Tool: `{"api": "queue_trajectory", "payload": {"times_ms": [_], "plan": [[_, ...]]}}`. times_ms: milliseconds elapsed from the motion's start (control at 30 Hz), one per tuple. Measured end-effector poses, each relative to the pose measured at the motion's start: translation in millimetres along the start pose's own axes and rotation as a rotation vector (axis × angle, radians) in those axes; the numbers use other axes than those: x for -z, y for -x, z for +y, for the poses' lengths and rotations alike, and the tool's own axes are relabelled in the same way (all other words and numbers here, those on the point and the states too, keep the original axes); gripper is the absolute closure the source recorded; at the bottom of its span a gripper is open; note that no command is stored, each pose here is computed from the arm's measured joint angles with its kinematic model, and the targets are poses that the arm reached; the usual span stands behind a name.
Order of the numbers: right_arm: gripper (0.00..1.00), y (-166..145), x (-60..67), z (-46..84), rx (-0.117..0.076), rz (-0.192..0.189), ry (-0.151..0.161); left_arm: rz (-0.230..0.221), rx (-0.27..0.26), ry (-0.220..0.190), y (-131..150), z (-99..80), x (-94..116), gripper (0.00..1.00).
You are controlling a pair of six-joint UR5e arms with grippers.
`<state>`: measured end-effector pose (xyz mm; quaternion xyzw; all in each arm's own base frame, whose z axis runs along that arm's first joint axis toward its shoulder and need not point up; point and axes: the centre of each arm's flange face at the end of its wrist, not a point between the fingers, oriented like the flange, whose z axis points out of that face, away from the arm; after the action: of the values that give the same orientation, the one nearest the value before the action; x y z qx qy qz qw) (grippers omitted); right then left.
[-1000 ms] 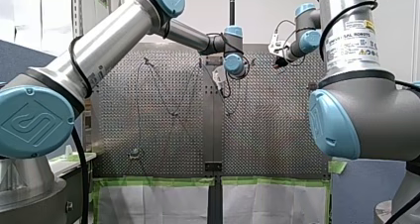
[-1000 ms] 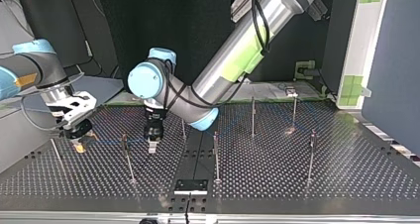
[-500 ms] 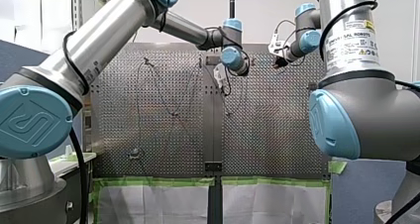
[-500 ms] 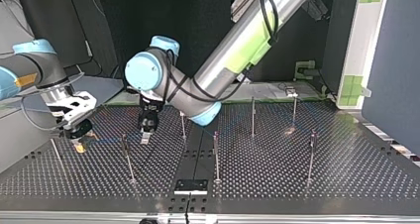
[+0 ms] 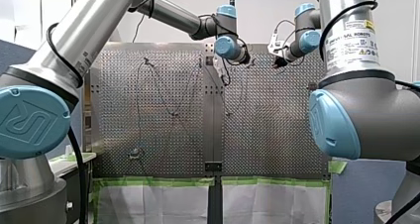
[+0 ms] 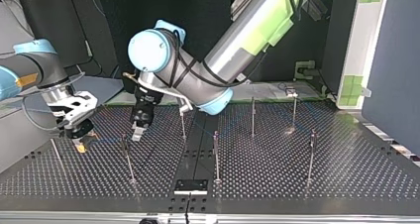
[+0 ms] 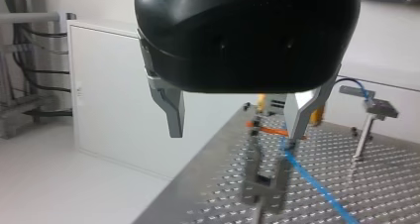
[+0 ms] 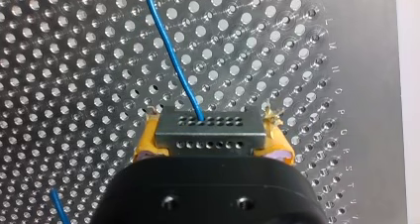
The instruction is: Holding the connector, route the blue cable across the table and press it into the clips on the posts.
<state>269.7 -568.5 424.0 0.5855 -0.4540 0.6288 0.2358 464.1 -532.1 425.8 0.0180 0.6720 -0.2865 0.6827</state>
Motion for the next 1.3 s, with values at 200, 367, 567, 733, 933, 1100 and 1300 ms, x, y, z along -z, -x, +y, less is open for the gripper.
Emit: {"api": "queue_trajectory", "payload": {"times_ms": [200,367,567,733,933,1100,1300], "plan": [[1.00,1,-0.4,-1.9,0.001,-0.002,-0.003,-0.052,-0.010,0.034,22,6.8,16,0.00],[1.00,1,-0.5,-3.5,0.002,-0.002,-0.006,-0.076,-0.028,0.076,37,14.2,33,0.00],[1.00,2,-0.6,-4.8,0.003,-0.003,-0.008,-0.120,-0.022,0.111,51,18.9,49,0.00],[1.00,2,-0.6,-4.9,0.005,-0.003,-0.008,-0.165,-0.036,0.110,64,14.5,66,0.00],[1.00,2,-0.8,-4.8,0.005,-0.004,-0.008,-0.219,-0.009,0.079,79,5.4,91,0.00],[1.00,3,-0.9,-4.6,0.005,-0.005,-0.007,-0.259,0.052,0.050,89,0.4,110,0.00],[1.00,4,-1.2,-5.7,0.007,-0.007,-0.009,-0.316,0.142,0.031,102,-2.6,134,0.00]]}}
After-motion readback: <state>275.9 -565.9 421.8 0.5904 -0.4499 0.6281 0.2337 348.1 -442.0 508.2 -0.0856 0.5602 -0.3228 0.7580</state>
